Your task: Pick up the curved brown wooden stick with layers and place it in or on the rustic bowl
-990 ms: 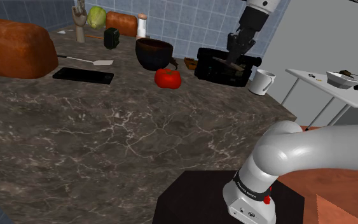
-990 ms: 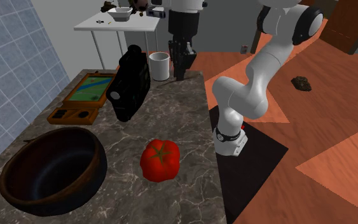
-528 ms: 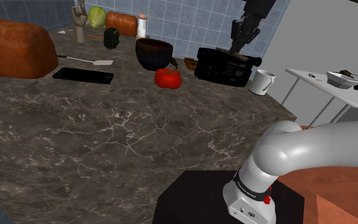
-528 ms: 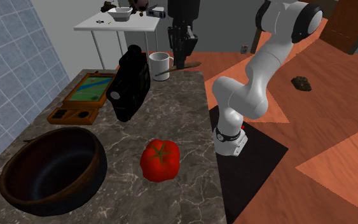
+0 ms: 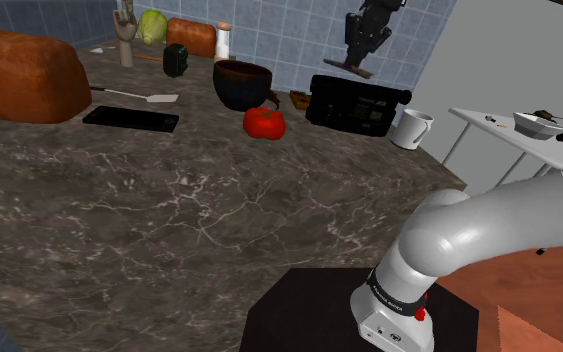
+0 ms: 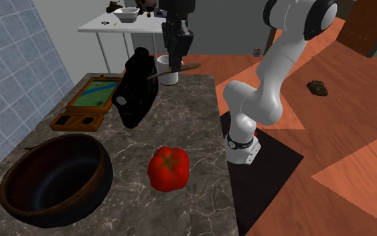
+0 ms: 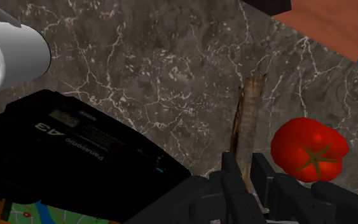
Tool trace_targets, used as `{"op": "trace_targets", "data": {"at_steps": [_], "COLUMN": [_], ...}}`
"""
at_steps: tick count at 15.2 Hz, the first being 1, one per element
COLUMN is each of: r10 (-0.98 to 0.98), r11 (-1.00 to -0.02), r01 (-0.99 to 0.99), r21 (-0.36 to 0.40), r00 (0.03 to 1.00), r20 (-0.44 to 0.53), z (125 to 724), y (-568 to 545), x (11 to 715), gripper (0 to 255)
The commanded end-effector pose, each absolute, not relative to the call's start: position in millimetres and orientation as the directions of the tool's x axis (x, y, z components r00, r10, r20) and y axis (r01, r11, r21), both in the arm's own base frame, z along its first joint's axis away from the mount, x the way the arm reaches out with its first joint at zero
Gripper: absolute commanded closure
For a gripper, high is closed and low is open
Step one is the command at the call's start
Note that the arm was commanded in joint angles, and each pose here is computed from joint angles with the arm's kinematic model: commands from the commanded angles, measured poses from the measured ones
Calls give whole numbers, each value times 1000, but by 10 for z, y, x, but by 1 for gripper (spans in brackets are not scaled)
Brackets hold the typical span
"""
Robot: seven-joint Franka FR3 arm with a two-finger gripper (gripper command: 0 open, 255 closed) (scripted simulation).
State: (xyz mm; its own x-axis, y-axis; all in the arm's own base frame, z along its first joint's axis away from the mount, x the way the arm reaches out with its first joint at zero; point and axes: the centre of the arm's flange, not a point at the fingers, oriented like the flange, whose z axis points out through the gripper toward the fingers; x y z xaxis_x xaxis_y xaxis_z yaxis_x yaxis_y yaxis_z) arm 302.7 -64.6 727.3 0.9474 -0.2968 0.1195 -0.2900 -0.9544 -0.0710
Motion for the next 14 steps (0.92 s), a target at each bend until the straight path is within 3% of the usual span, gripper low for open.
{"op": "trace_targets", "data": {"at_steps": [1,14], "r10": [-297,-297], "r11": [-954,-954], "r01": [-290,-290], "r21": [-71,-71], "r00": [947,947], "r20": [120,120], "z": [7266,7266], "y": [-621,-453], "x": [3315,5022], "gripper": [255,255]}}
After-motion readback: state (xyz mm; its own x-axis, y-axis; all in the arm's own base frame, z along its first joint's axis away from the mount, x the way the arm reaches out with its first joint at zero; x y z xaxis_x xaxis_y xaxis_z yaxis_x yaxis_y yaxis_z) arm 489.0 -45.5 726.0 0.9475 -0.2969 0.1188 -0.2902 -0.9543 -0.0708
